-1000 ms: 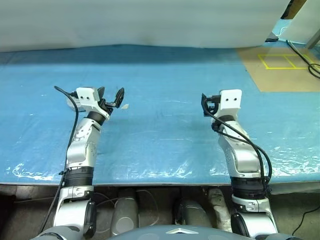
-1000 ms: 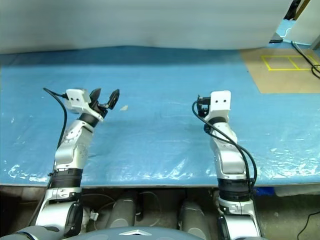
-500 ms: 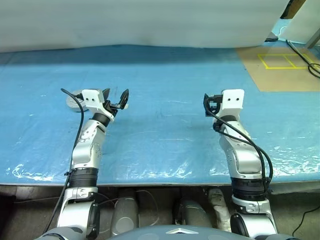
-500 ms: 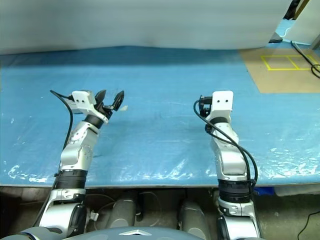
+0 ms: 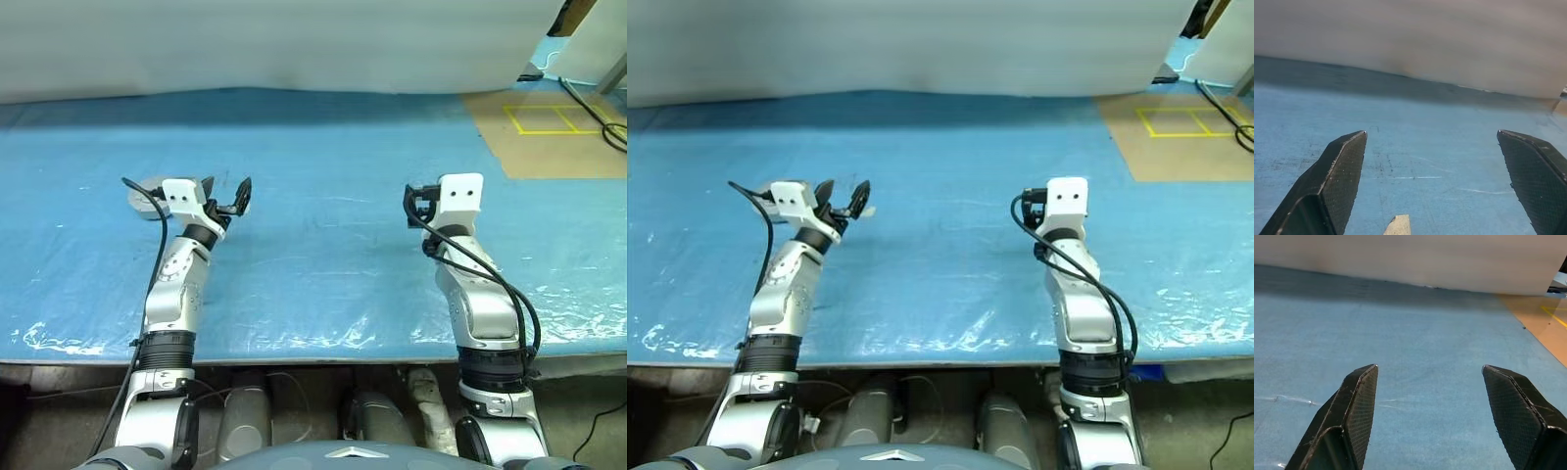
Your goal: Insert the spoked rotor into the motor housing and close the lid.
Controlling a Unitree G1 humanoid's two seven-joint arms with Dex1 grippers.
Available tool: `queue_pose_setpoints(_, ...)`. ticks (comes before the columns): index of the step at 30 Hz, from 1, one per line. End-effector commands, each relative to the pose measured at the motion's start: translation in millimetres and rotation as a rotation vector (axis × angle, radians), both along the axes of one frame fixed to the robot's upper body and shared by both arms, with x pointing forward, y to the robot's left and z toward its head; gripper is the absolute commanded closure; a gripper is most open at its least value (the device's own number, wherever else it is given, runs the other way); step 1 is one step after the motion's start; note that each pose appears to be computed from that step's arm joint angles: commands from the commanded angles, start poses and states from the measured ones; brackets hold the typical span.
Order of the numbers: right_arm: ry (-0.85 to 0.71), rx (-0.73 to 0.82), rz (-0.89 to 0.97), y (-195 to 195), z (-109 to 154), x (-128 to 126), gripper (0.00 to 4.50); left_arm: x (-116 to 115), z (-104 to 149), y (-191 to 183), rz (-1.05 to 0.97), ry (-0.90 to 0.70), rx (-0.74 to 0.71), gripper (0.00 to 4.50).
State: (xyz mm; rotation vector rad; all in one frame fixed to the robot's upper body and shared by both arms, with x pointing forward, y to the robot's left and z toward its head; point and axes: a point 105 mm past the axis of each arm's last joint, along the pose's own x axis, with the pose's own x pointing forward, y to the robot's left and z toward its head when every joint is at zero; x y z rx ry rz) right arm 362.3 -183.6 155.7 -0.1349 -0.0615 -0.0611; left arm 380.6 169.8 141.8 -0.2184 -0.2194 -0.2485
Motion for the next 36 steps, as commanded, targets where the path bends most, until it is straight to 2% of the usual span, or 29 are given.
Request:
queue_pose_setpoints(1,-0.058,-0.010,0.007,2.4,17.0,-1.4,0.93,-0.4,17.2,1.7,0.016,-0.063,0.002,0.03)
queue_pose_setpoints(9,-0.036,-0.017,0.041,10.3,12.1,0.5,0.93,-8.6,14.4,8.6,0.037,-0.077,0.063,0.03)
queue_pose_setpoints(16,-0.038,-0.027,0.070,15.2,15.7,8.6,0.93,-12.5,15.0,9.5,0.051,-0.083,0.051,0.03)
queue_pose_setpoints(36,-0.049,-0.038,0.048,11.3,16.8,11.2,0.93,-0.1,17.8,-3.3,0.041,-0.109,0.024,0.03)
